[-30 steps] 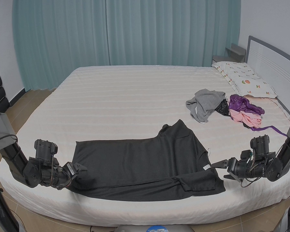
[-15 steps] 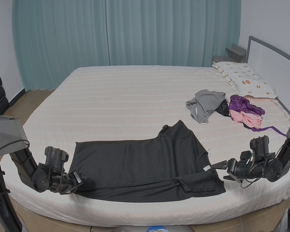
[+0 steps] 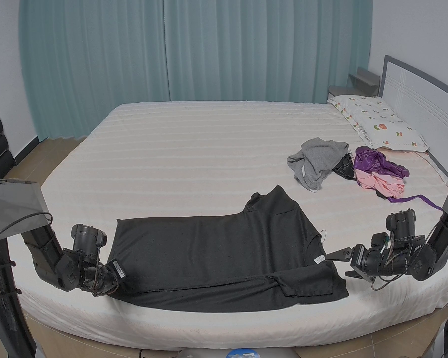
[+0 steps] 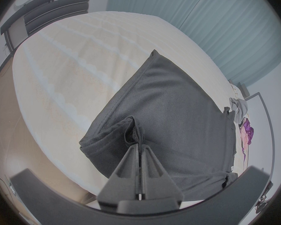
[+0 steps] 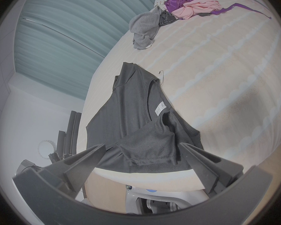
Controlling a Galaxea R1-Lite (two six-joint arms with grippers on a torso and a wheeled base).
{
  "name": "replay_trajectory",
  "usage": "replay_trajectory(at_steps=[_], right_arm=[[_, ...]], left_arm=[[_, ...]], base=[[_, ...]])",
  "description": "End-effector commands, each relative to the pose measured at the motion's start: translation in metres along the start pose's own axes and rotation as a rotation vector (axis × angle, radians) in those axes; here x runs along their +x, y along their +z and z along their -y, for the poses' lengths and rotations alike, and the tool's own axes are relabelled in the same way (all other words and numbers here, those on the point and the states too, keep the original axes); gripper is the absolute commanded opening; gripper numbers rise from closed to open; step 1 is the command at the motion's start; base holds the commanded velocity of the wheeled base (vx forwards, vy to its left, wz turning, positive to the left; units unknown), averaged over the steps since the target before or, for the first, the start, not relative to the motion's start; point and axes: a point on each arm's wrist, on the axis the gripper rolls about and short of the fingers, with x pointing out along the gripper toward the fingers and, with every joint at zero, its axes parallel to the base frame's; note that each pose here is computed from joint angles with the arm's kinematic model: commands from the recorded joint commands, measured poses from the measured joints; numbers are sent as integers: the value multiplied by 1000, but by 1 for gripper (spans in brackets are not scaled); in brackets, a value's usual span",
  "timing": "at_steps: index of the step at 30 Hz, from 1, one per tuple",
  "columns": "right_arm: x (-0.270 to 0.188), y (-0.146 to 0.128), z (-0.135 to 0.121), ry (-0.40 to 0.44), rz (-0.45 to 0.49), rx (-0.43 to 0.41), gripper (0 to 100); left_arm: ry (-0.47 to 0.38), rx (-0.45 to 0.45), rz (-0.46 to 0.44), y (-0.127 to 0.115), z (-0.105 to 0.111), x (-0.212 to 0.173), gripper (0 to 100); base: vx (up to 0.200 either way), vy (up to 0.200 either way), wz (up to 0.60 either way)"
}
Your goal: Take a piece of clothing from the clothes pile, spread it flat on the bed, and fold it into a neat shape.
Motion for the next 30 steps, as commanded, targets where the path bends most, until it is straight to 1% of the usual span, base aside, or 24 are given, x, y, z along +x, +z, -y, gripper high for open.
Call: replay_trajectory(at_steps=[1,5,9,13,15,19,24,26,30], right_arm=[[0,0,0,0,0,-1,100],[0,0,-1,2,0,-2,100],[1,0,-1,3,2,-6,100],[2,3,-2,7,8,-11,100],[11,3,1,-3,-4,-20,100],[25,8,3,10,19,-26,100],[36,19,0,20,45,-46,100],[42,22,2,19,42,-46,100],[48,17,0,17,20,-52,100]], left_arm=[[-1,-21,18,6,-3,-2,0],[-8,-40,43,14,-4,-2,0],[-29,-68,90,24,-5,-2,0],[-44,-83,108,27,-5,-2,0],[-60,-107,119,30,-3,-5,0],[-84,-141,119,32,0,-9,0],[-83,-144,118,32,0,-10,0],[-80,-144,112,30,-1,-10,0],[-85,-149,104,31,-3,-11,0]], base=[[0,0,0],[0,0,0],[0,0,0],[0,0,0],[0,0,0],[0,0,0],[0,0,0],[0,0,0],[0,0,0]])
